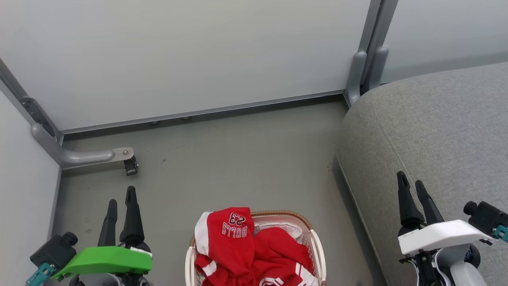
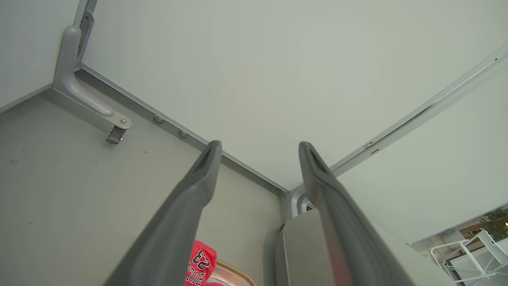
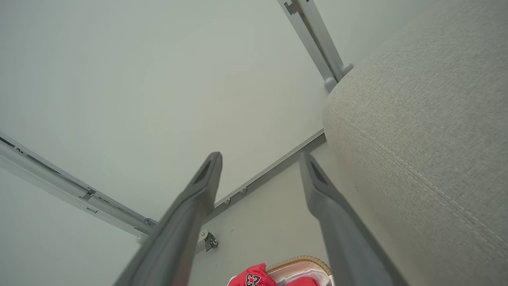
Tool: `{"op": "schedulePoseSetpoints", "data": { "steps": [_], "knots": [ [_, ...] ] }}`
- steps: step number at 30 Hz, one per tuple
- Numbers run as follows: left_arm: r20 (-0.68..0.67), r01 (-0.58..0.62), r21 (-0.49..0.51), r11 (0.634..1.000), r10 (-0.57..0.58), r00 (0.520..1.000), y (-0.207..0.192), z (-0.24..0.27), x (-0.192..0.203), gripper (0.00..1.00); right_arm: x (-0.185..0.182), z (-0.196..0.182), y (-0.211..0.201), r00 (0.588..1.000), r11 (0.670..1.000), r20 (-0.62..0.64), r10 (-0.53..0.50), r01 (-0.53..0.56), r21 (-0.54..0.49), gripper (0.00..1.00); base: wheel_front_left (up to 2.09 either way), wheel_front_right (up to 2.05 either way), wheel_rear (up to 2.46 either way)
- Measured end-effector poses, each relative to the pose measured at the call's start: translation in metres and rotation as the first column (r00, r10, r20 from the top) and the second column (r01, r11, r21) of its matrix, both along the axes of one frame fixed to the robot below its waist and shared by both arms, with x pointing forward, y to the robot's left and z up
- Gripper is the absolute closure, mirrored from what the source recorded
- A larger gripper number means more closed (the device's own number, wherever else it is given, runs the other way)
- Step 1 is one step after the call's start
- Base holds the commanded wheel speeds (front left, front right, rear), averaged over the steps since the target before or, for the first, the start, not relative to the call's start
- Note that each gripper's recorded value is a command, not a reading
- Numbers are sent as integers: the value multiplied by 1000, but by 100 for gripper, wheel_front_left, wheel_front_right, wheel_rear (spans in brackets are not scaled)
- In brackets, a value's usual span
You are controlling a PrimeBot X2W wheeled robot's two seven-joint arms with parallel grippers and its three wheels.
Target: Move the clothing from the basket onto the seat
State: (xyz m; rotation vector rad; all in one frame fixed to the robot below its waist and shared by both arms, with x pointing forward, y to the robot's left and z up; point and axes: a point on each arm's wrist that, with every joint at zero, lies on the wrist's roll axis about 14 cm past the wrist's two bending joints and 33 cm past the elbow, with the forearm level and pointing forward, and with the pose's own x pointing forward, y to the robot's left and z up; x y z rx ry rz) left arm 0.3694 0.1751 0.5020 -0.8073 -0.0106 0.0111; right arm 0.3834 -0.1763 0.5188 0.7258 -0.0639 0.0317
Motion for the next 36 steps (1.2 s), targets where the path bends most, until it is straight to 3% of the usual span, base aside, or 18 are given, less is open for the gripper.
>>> {"op": "schedulePoseSetpoints", "data": {
  "steps": [16,36],
  "knots": [
    [-23,5,185,983,-1,1000,-4,-11,-6,0,-1,0,9,1000,987,19,21,-17,-157,0,0,0,0],
    [-35,34,356,934,-23,999,-10,-22,-14,0,-3,1,27,996,942,46,75,-56,-330,0,0,0,0]
  ]
}}
